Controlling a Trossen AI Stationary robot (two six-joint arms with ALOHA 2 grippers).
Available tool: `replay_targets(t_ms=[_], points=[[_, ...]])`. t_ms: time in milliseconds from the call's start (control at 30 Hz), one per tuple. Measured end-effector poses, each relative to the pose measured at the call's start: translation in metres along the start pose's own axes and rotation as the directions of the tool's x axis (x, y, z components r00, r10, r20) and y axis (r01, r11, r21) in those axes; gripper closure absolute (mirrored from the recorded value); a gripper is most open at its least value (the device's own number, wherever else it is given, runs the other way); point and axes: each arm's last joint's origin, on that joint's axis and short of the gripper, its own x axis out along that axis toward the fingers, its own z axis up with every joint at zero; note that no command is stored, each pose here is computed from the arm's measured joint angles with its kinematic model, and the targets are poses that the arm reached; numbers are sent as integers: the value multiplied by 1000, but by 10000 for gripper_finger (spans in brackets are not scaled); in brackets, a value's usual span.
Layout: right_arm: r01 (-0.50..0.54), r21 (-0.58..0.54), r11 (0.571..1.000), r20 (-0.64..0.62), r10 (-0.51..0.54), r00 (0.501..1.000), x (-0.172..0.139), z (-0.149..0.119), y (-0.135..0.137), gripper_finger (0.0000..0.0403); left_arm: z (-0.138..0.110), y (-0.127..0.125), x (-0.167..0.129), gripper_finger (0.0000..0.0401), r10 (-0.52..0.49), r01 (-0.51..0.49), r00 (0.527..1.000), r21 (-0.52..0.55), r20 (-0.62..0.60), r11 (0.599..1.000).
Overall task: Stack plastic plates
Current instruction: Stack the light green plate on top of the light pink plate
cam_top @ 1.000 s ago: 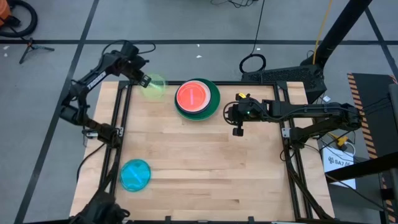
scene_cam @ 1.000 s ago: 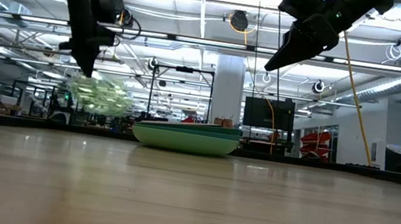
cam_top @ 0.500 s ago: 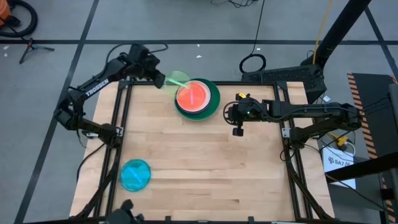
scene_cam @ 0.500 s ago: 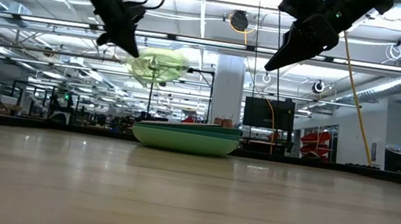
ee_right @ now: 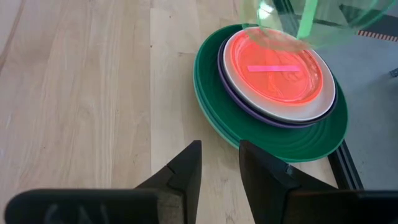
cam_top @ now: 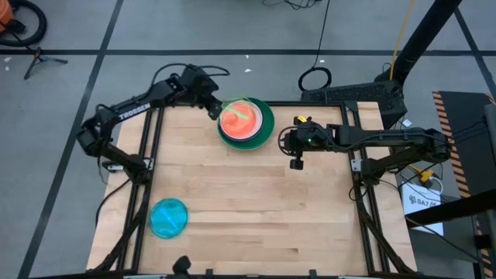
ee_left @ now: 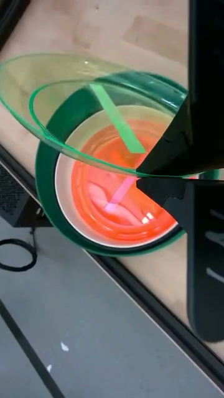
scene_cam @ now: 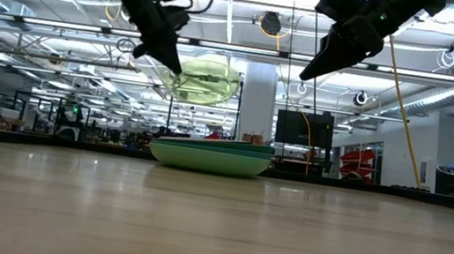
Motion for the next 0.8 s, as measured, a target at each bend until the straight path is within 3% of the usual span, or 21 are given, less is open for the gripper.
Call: replay_targets(t_ms=[400, 800], points=[[-1, 0, 1000, 0, 1, 1000, 0, 0, 0, 303, -7, 3, 49, 396, 1, -3, 997, -34, -82, 999], [-2, 0, 1000, 0, 2, 1000, 0, 0, 0, 303, -7, 6, 52, 396, 56, -59, 995, -38, -86, 998]])
